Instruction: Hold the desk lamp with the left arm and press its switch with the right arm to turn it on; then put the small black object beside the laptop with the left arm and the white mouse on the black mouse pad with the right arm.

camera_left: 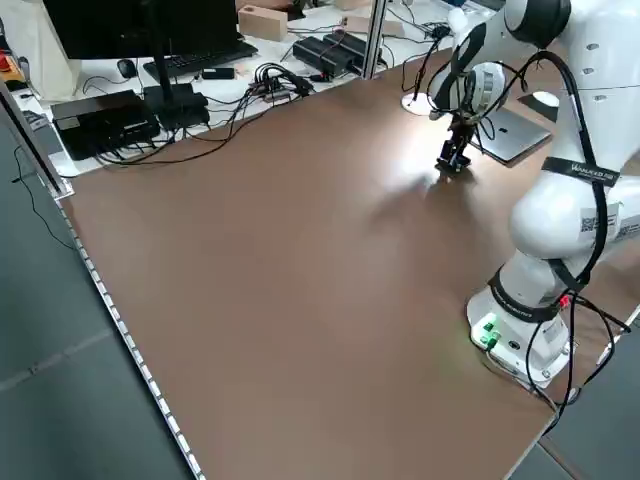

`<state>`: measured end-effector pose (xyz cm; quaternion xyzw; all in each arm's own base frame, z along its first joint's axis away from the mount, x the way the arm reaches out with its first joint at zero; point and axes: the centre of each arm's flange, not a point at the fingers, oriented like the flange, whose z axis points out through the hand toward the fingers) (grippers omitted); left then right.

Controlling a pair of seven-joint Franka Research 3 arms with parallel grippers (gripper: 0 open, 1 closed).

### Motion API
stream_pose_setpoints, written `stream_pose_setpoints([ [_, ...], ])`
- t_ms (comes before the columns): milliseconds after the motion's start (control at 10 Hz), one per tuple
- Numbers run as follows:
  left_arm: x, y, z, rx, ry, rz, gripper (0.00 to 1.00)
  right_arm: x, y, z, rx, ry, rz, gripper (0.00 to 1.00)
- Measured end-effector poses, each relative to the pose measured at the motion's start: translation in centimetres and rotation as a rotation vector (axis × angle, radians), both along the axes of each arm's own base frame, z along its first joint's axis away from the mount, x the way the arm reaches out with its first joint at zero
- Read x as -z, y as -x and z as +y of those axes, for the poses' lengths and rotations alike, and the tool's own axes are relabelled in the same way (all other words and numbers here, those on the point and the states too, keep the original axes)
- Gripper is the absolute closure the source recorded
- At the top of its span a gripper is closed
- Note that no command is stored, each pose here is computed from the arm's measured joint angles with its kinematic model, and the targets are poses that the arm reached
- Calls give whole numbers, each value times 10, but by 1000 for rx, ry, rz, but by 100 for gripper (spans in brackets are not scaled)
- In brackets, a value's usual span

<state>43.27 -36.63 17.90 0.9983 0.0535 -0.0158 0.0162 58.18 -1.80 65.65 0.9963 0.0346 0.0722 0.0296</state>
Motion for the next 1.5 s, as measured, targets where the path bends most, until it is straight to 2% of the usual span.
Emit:
stream_pose_setpoints([
  [100, 0, -2, 0, 0, -1, -4, 19, -2, 5, 3, -6, 0, 4, 0],
  [300, 1, -5, -4, -9, 4, -6, 19, 0, 14, 15, -25, 0, 60, 0],
  [500, 2, -9, -7, -15, 8, -9, 19, 1, 15, 21, -33, 0, 75, 0],
  [600, 3, -10, -7, -11, 7, -10, 17, 2, 16, 24, -39, 0, 80, 0],
  [700, 0, -13, -7, -4, 7, -22, 9, 2, 16, 30, -48, 0, 81, 0],
  [900, -15, -24, -6, -8, 16, -55, 0, -3, 19, 47, -80, 1, 73, 0],
  [1000, -27, -29, -2, -11, 11, -67, 0, -6, 20, 51, -87, 2, 66, 0],
  [1300, -75, -55, 44, 31, -54, -79, 0, -8, 21, 50, -85, 2, 64, 0],
  [1500, -103, -74, 91, 40, -58, -70, 0, -7, 21, 50, -85, 2, 67, 0],
])
